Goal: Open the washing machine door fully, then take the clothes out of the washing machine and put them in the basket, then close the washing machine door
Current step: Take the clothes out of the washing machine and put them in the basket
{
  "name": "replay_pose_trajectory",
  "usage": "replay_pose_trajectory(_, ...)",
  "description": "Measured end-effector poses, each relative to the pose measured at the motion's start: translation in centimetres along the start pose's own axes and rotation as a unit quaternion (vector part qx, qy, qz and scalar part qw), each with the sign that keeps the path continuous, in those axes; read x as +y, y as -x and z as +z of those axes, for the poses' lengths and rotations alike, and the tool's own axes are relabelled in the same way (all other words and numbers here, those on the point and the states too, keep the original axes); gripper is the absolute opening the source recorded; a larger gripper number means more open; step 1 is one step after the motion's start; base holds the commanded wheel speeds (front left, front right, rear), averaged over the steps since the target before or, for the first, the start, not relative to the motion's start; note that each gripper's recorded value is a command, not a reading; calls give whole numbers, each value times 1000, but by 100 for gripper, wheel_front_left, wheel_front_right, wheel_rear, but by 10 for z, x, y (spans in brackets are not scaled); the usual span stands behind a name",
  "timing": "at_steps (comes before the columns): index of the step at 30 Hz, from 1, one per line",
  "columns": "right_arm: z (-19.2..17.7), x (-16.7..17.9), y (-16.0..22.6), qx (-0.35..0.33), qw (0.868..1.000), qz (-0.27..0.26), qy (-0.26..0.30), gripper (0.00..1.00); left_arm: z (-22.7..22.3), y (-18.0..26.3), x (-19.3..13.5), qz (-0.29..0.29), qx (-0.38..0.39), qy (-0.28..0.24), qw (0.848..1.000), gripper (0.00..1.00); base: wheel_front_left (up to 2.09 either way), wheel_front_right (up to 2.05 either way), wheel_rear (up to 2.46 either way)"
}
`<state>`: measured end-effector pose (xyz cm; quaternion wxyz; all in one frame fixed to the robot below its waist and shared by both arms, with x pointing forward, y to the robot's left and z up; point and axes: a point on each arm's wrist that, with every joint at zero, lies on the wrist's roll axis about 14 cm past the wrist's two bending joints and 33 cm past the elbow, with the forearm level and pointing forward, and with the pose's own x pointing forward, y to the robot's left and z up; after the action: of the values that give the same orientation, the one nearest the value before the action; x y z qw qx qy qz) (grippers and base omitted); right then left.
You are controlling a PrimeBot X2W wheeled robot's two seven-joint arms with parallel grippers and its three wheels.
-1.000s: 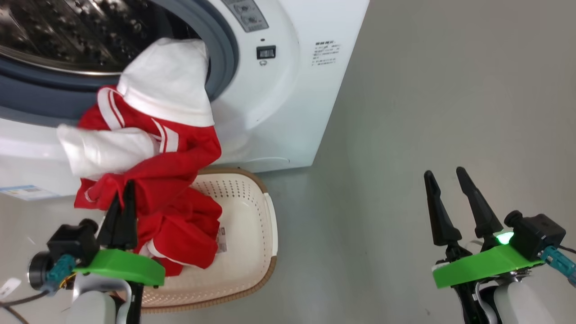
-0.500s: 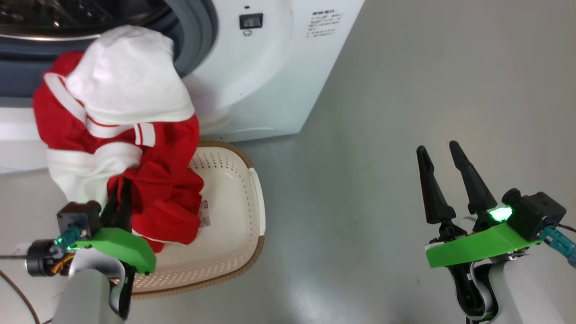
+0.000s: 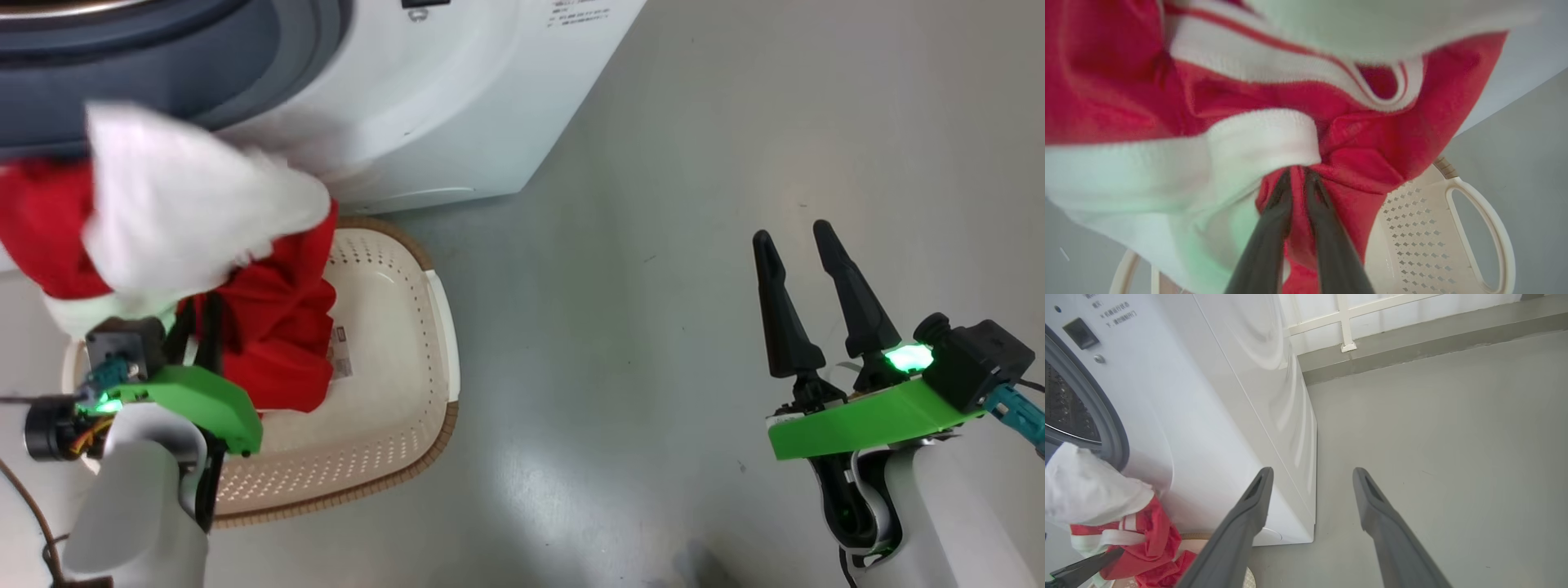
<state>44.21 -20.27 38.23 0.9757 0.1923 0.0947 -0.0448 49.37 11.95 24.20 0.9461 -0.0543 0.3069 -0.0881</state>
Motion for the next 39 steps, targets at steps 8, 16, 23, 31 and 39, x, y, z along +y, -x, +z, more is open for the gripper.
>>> replay_pose_trajectory(8,-7,2,-7,8,1000,5,2,100,-15,-13,7,4,35,-2,999,76,0,0,0)
replay_pose_trajectory(16,-4,2,-10,3,1000,6,0,100,-14,-17,6,3,38,-4,999,100,0,0,0)
replay_pose_trajectory(23,-2,6,-11,-1,1000,11,-2,100,-10,-14,7,5,34,-3,999,100,0,0,0)
replay_pose_trajectory(31,7,12,-9,-11,1000,18,-3,100,11,-7,6,8,6,1,1000,100,0,0,0)
replay_pose_trajectory(39,24,16,0,-30,999,22,0,100,32,20,6,14,-38,15,999,100,0,0,0)
